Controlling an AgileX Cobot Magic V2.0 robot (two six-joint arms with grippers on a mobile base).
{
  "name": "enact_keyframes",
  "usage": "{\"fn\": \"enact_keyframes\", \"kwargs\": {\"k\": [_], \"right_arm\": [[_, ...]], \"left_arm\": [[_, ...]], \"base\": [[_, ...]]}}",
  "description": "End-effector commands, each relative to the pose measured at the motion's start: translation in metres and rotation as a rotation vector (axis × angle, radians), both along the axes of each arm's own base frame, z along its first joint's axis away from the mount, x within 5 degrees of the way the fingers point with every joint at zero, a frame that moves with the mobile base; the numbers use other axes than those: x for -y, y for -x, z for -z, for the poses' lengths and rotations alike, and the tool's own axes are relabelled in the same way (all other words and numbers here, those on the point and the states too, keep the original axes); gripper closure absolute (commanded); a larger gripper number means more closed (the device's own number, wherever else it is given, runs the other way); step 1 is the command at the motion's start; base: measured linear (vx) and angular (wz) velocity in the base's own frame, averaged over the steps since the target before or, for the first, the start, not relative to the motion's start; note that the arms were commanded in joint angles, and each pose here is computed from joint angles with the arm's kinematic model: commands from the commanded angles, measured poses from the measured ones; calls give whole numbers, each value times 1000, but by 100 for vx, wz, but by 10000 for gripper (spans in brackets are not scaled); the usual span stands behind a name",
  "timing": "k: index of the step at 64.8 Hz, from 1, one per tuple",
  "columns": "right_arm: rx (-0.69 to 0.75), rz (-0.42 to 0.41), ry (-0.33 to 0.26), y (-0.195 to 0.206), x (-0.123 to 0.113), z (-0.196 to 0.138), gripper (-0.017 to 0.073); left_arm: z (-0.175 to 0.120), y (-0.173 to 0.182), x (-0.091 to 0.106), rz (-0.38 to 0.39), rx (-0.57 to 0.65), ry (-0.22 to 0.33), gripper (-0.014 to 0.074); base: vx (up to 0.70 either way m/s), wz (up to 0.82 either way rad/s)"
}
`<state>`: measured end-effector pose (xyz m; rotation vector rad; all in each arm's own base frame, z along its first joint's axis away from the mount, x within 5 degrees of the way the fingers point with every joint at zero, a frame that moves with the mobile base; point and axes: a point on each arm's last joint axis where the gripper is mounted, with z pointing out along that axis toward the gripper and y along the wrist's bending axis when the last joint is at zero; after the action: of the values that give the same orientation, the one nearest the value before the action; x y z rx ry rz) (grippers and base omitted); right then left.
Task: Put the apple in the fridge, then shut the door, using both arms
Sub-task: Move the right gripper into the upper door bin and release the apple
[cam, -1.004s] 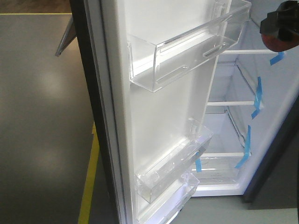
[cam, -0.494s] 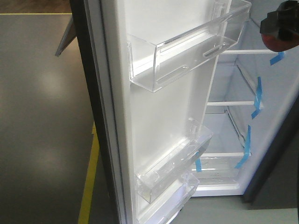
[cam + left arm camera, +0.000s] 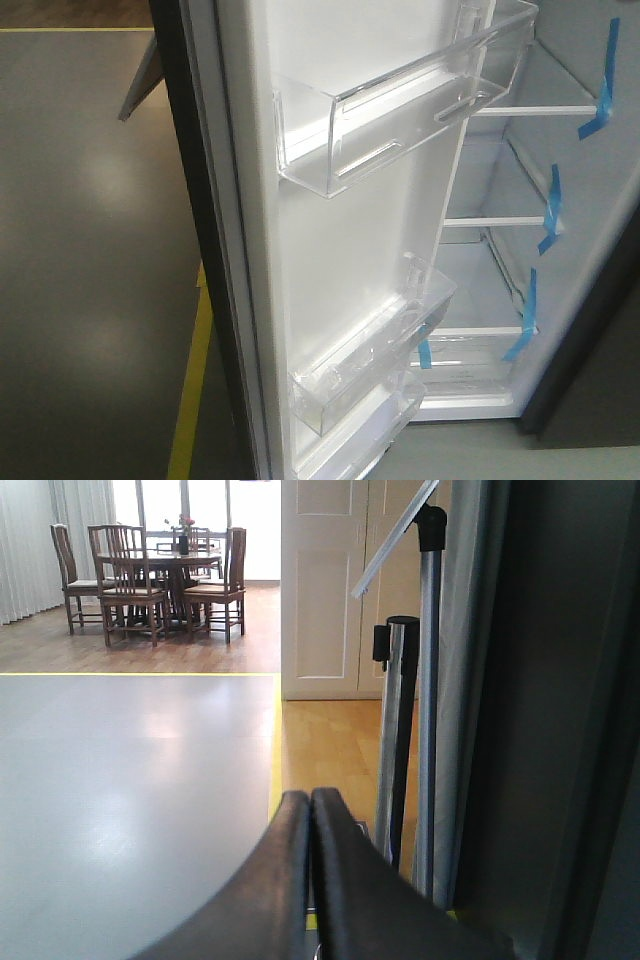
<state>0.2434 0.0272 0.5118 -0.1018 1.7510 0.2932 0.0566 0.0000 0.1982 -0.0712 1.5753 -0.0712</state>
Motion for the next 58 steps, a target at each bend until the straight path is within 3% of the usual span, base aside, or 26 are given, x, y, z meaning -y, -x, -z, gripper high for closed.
{"fn": "enact_keyframes", "kwargs": {"k": [1, 11, 24, 44, 58], "right_arm": [[210, -60, -57, 11, -5, -40, 568], [218, -240, -77, -20, -21, -43, 566], [146, -381, -102, -63, -33, -26, 564], [1, -438, -78, -105, -38, 12, 521], [0, -432, -34, -106, -37, 15, 332]], "left_arm": [[2, 0, 0, -1, 56, 7, 599], [2, 0, 0, -1, 56, 7, 599], [2, 0, 0, -1, 56, 7, 599], [2, 0, 0, -1, 56, 7, 599], [2, 0, 0, -1, 56, 7, 599]], "base": [[0, 0], [0, 0], [0, 0], [0, 0], [0, 0]]}}
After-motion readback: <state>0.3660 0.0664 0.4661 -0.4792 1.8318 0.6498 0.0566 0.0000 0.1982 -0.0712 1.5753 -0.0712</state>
